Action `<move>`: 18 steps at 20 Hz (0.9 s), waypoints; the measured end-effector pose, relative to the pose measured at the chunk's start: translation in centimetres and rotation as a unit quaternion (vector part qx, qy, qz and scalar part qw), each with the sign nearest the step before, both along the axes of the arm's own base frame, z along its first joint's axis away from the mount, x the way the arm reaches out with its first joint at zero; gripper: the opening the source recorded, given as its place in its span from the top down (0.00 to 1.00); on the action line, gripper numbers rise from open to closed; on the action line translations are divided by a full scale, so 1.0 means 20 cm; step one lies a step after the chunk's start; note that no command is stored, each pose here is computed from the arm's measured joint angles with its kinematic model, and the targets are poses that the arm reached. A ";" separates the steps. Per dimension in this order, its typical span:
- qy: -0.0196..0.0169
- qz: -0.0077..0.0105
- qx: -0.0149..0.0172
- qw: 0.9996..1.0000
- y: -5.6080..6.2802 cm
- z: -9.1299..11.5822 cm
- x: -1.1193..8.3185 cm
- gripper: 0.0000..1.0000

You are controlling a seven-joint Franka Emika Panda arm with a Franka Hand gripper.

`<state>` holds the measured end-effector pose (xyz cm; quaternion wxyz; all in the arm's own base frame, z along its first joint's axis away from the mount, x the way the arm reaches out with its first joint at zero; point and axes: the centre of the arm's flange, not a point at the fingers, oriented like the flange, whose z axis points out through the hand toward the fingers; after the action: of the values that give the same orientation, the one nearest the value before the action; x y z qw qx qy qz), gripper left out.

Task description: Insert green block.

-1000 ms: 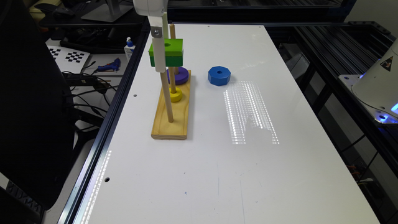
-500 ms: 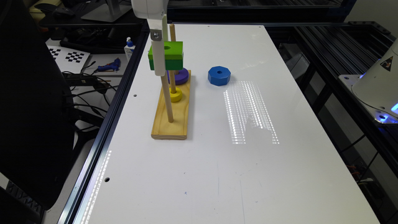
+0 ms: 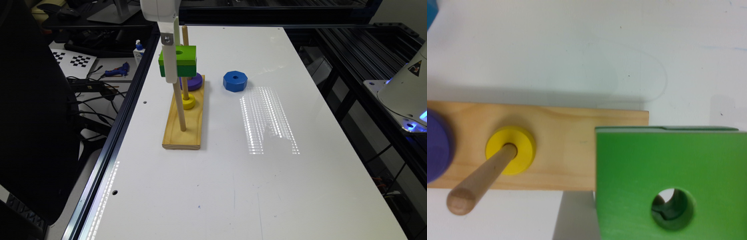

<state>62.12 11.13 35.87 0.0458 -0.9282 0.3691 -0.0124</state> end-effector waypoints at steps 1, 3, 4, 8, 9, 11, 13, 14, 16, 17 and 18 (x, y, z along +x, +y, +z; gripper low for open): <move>0.000 0.000 0.000 1.000 0.00 0.00 0.001 1.00; -0.001 0.000 0.000 1.000 0.00 0.00 0.005 1.00; -0.001 0.000 0.000 1.000 0.00 0.00 0.006 1.00; -0.001 -0.001 0.001 1.000 0.00 0.00 0.011 1.00; -0.001 -0.001 0.001 1.000 0.00 0.00 0.013 1.00; -0.001 -0.001 0.001 1.000 0.00 0.00 0.015 1.00; -0.001 -0.001 0.001 1.000 0.00 0.00 0.018 1.00; -0.002 -0.002 0.001 1.000 -0.01 0.00 0.022 1.00; -0.001 -0.002 0.001 1.000 -0.01 -0.01 0.033 1.00; -0.001 -0.003 0.000 1.000 -0.02 -0.02 0.038 1.00; -0.001 -0.004 0.000 1.000 -0.02 -0.02 0.044 1.00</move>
<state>63.00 10.71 35.41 0.0457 -0.9269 0.3724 -0.0132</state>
